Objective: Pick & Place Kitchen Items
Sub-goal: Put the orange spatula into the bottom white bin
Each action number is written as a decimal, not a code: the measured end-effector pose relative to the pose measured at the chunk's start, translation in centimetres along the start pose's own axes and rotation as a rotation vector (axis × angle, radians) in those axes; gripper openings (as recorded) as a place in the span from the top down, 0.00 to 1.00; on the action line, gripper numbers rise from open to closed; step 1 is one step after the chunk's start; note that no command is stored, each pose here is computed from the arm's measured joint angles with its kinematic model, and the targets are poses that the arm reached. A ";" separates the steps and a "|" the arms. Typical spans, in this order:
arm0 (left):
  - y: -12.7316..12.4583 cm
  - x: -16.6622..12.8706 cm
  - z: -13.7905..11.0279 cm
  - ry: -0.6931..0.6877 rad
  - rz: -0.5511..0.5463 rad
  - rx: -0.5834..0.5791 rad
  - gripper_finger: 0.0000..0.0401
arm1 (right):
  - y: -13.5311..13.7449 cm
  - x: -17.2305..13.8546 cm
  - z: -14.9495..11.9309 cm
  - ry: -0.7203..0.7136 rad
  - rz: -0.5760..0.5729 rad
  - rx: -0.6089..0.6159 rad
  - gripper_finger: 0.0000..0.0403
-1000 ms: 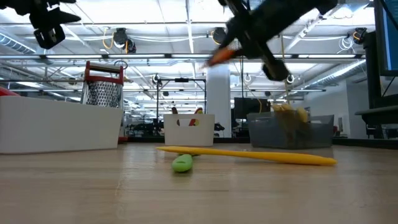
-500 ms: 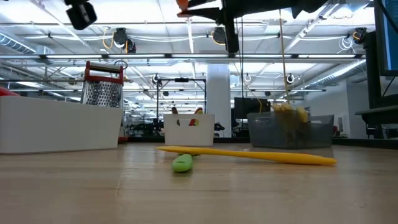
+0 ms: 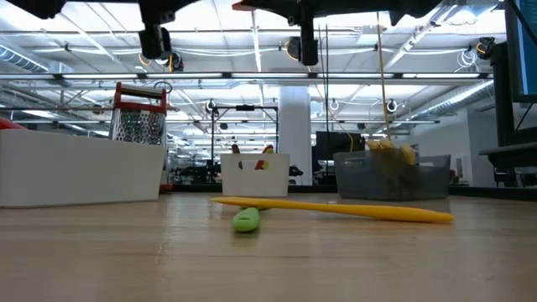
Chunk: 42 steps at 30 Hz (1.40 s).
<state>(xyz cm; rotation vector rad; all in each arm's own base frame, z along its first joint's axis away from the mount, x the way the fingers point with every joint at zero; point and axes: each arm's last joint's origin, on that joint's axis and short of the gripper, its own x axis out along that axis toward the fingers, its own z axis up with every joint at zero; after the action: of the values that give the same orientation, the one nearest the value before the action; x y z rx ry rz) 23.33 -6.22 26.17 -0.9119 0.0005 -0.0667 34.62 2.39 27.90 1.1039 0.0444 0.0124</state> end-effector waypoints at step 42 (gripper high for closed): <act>1.9 5.0 1.4 -0.005 0.091 -0.049 0.81 | -0.7 0.1 1.6 -0.031 0.000 -0.017 0.98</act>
<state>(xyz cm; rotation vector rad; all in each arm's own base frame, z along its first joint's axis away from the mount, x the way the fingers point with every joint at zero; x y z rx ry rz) 28.45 -4.25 25.63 -0.9600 0.0392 0.0203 34.78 0.66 27.98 1.0865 0.0168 -0.0043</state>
